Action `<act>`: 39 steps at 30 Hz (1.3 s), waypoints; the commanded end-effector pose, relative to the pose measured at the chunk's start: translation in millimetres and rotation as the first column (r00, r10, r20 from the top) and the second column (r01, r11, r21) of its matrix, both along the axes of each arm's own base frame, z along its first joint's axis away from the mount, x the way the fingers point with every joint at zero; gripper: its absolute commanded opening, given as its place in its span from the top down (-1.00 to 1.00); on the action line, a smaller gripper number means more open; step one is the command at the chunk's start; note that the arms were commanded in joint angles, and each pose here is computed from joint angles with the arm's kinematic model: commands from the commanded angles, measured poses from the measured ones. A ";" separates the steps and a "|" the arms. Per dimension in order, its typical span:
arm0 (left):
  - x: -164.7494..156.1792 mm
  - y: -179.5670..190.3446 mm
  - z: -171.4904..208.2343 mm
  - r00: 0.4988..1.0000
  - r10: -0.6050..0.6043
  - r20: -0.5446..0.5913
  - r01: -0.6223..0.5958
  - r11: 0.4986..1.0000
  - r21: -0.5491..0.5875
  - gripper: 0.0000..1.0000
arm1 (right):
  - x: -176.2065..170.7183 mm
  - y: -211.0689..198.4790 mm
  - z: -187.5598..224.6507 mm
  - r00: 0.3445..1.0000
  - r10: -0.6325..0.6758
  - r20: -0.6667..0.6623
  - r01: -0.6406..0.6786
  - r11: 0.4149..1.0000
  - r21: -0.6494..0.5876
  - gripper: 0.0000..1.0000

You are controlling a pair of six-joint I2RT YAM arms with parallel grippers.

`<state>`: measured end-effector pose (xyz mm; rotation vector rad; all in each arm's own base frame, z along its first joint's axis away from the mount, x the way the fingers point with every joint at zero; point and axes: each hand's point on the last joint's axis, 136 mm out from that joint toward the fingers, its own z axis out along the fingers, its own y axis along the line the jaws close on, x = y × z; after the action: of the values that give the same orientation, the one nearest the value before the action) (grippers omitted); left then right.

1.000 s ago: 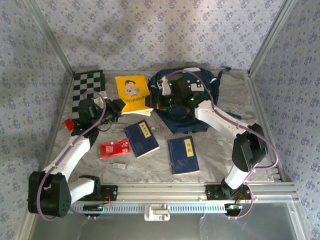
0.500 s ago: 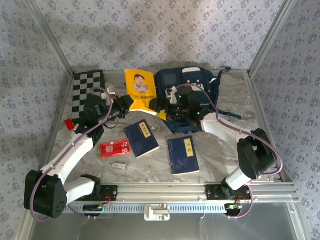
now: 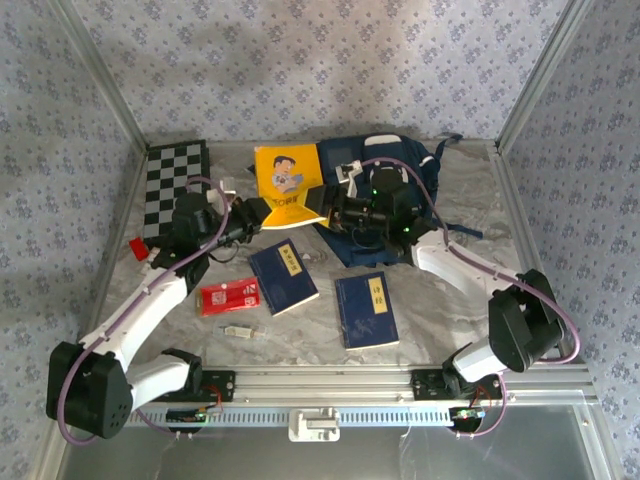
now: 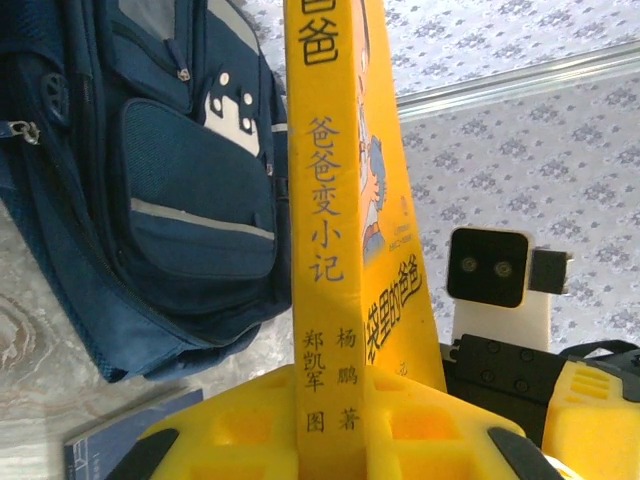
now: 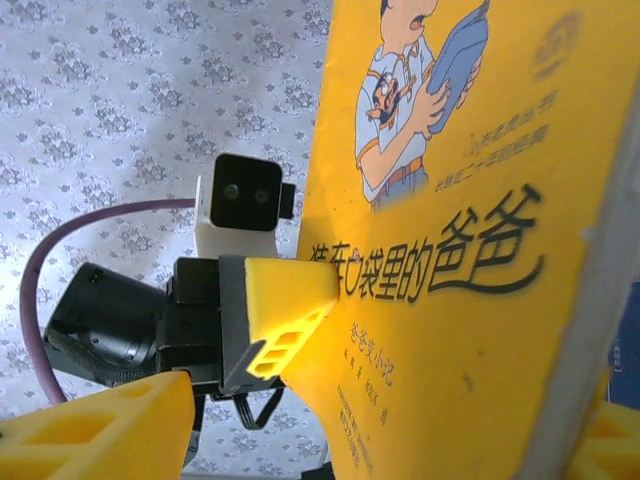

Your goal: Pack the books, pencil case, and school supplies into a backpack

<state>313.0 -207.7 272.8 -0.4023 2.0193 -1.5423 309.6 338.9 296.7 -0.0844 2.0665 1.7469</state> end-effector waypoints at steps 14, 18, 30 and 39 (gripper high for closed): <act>-18.6 0.8 19.7 0.992 -0.032 0.123 0.013 0.988 0.151 0.78 | 6.6 -22.3 -23.7 0.995 -0.099 0.020 0.101 0.986 -0.135 1.00; -21.4 7.9 8.6 0.991 -0.032 0.133 -0.004 0.965 0.263 0.26 | 2.5 -42.2 -33.5 0.990 -0.137 0.040 0.142 0.961 -0.239 1.00; -19.2 4.0 -56.7 0.966 -0.192 0.175 0.031 0.754 0.656 -0.46 | -30.5 -145.5 -83.1 0.952 -0.304 -0.019 0.259 0.841 -0.475 1.00; -33.1 -91.2 -74.6 0.732 -0.610 0.304 0.145 0.575 0.805 -0.49 | -70.2 -215.7 -98.9 0.881 -0.469 -0.065 0.363 0.758 -0.541 1.00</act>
<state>269.6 -272.3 178.5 0.6081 2.2529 -0.7861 252.7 133.6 196.8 0.4023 2.4062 0.9638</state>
